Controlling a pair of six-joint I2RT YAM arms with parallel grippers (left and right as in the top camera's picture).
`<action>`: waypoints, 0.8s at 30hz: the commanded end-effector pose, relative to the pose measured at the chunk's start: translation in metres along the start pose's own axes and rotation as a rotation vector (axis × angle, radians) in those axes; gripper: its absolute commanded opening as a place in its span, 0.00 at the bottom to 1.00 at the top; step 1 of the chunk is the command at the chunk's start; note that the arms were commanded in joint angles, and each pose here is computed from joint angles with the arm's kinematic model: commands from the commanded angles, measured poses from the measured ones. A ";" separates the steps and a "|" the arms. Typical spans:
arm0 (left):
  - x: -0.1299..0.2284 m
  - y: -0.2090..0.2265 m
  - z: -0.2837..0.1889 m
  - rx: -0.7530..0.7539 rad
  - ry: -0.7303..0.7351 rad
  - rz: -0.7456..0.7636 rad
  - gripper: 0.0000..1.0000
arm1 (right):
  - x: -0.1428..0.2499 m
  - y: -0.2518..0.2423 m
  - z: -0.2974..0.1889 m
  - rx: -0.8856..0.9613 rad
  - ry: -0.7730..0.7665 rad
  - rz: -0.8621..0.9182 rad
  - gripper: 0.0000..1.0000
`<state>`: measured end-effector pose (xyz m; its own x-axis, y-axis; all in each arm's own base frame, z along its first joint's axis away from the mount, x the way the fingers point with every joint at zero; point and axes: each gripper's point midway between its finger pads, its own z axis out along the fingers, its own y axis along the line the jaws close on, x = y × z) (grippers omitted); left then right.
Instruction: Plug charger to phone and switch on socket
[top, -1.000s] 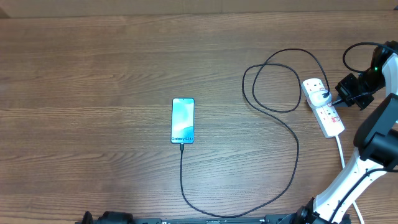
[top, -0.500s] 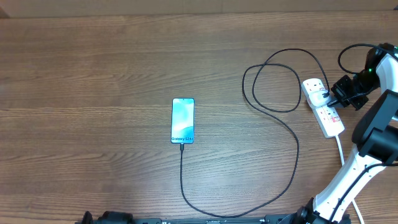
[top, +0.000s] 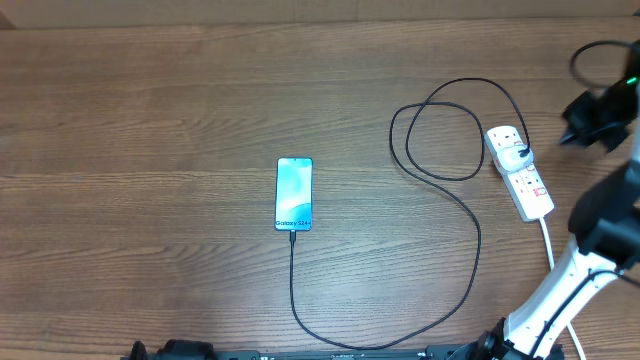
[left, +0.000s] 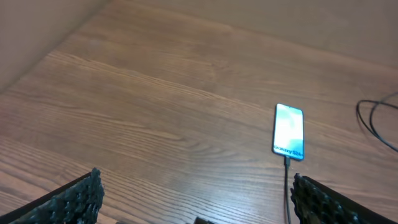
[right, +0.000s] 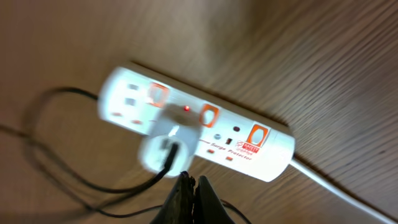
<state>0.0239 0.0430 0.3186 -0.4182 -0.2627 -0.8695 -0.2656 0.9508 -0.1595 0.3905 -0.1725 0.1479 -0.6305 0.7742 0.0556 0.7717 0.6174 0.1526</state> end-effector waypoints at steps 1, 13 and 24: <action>0.008 0.010 -0.009 -0.040 -0.071 -0.037 1.00 | 0.014 0.028 -0.114 -0.179 -0.281 -0.058 0.04; 0.031 0.021 -0.045 -0.089 -0.279 -0.136 1.00 | 0.190 0.119 -0.434 -1.060 -1.014 -0.489 0.04; 0.038 0.016 -0.047 -0.187 -0.284 -0.171 1.00 | 0.284 0.095 -0.497 -1.162 -1.270 -0.734 0.09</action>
<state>-0.0352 0.0414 0.3064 -0.1140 -0.3315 -0.9365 -0.4711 0.8480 -0.2428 0.2183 0.0415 0.6850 0.1200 0.4519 -0.8840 -0.4018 0.8363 0.3730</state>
